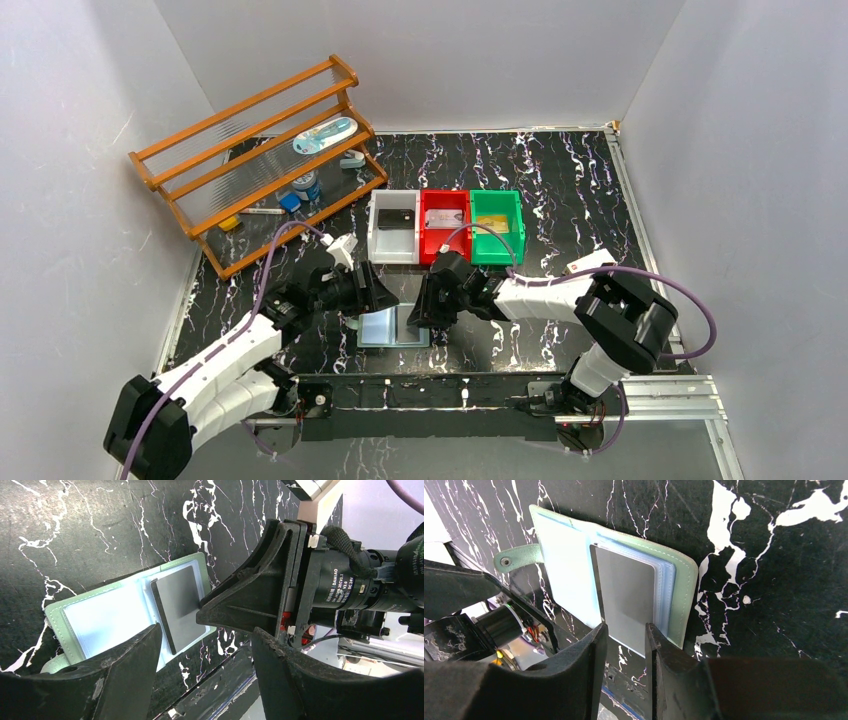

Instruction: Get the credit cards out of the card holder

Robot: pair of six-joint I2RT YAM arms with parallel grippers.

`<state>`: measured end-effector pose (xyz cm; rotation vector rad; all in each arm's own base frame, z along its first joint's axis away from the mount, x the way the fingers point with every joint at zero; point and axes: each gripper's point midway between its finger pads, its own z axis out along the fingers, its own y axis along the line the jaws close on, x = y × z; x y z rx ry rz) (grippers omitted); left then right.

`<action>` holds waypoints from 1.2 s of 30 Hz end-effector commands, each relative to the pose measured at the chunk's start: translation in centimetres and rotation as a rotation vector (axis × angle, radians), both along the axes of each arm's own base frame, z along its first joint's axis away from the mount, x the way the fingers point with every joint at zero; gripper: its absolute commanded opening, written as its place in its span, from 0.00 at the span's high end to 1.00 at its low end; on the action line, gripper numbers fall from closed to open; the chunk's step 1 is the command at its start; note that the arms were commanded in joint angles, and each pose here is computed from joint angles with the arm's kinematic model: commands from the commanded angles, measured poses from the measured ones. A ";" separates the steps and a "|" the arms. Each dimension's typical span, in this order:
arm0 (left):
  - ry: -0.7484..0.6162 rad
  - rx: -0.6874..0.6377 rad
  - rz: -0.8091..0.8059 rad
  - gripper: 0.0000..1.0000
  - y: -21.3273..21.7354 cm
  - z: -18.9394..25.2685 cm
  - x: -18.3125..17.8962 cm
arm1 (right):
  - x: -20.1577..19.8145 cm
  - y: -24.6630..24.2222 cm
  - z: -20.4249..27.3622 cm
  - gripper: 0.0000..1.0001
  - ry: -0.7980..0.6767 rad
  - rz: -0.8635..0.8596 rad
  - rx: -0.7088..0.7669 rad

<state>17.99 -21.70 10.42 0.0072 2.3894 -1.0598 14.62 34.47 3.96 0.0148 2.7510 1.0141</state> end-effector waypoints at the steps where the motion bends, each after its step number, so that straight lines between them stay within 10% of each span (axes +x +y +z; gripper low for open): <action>1: -0.006 -0.035 -0.053 0.35 -0.8 0.7 -0.3 | 0.8 0.0 -0.2 0.59 -0.019 -0.021 -0.034; 23: 0.172 -0.014 -0.171 0.24 -1.7 -2.7 -2.9 | 0.9 -0.4 -0.4 0.58 -0.020 -0.040 -0.061; 36: 0.016 0.052 0.005 0.02 0.6 -1.3 -0.4 | 0.5 -0.3 -0.3 0.56 -0.006 -0.030 -0.045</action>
